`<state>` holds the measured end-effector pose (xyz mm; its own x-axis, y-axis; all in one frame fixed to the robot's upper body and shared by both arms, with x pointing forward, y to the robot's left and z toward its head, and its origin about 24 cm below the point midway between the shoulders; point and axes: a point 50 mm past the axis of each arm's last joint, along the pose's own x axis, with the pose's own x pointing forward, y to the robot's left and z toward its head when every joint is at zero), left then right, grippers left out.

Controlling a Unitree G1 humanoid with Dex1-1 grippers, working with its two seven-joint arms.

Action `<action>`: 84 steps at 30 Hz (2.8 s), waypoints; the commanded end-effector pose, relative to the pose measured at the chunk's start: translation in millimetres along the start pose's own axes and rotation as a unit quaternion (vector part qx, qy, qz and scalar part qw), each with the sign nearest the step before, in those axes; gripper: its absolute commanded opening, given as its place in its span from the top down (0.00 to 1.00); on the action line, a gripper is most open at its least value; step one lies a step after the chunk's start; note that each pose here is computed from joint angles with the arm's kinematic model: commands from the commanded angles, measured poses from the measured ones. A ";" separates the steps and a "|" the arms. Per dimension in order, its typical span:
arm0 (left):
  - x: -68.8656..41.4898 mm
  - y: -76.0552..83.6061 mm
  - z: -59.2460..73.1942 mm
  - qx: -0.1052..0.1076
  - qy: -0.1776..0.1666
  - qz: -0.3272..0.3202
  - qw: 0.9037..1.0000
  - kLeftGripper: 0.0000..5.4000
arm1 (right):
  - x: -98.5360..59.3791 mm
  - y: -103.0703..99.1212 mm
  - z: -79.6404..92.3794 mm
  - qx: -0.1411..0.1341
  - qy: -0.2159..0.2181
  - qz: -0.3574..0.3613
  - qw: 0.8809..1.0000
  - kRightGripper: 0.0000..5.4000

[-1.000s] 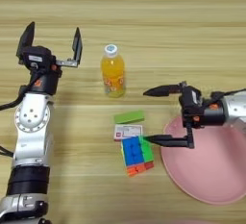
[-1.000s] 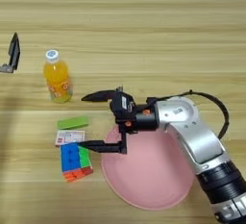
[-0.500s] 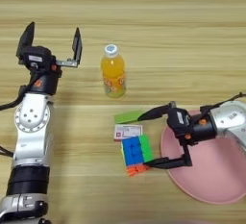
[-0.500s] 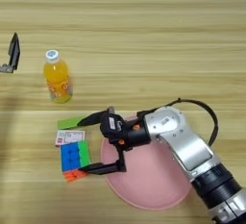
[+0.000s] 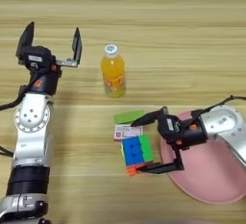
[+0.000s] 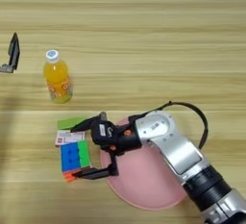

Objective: Move the objects on the table

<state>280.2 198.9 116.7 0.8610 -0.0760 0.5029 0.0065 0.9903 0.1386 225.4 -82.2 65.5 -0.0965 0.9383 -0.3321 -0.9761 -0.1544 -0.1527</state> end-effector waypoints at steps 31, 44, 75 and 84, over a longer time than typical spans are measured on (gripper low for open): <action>-3.4 -2.6 -4.5 -0.002 0.013 0.003 1.000 0.00 | -9.0 -16.5 14.1 -0.015 -0.031 -0.055 0.998 0.38; -6.6 -2.9 -9.4 -0.007 0.025 0.007 1.000 0.00 | -49.1 -39.5 59.1 -0.069 -0.106 -0.154 0.980 0.38; -42.2 -21.7 -39.4 -0.039 0.129 -0.004 0.991 0.11 | -129.1 -65.1 85.9 -0.088 -0.131 -0.385 0.909 0.38; -46.6 -24.5 -44.7 -0.039 0.148 -0.006 0.988 0.00 | -121.9 -82.3 45.4 -0.038 -0.042 -0.418 0.907 0.38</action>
<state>265.1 183.4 59.5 0.9613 -0.0641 0.2680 0.0488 0.9968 0.0633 299.8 -169.1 170.5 0.6197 0.7830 0.0536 -0.7152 0.5915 -0.3722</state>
